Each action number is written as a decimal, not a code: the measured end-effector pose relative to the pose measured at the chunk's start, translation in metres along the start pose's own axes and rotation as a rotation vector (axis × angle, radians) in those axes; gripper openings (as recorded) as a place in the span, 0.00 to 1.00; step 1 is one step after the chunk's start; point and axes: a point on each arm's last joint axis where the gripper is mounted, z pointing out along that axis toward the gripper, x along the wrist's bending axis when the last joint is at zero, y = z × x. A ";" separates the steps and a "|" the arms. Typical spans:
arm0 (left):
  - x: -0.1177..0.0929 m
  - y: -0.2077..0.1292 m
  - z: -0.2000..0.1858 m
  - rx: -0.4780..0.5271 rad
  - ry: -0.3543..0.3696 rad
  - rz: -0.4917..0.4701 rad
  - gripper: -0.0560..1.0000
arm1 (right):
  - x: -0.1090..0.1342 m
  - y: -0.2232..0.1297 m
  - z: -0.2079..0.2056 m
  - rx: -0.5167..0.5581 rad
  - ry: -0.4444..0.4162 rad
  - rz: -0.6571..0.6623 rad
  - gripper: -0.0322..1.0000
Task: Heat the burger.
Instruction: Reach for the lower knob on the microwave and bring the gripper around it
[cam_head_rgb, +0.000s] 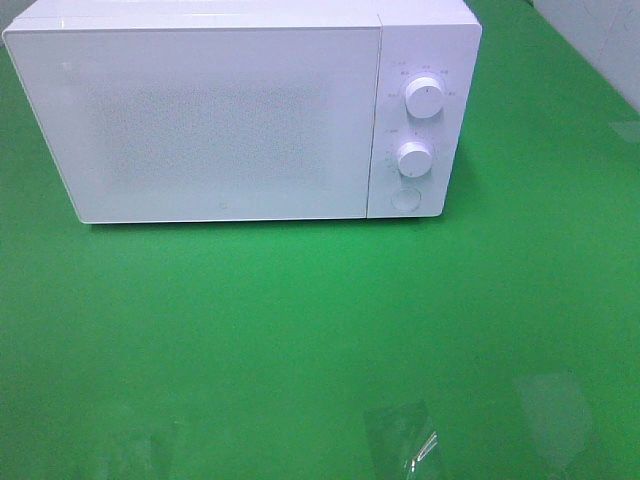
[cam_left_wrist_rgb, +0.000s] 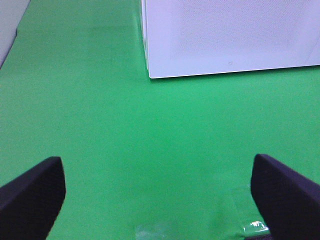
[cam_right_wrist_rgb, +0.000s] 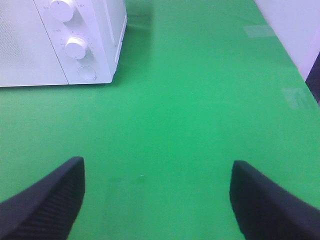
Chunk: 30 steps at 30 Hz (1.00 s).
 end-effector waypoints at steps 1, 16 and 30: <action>0.000 0.000 0.000 0.000 0.000 0.000 0.93 | 0.000 0.000 0.000 0.000 0.000 0.000 0.77; 0.000 0.000 0.000 0.000 0.000 0.000 0.93 | 0.002 0.017 -0.001 -0.125 0.014 0.001 0.77; 0.000 0.000 0.000 0.000 0.000 0.000 0.93 | 0.001 0.021 0.030 -0.343 0.003 -0.057 0.77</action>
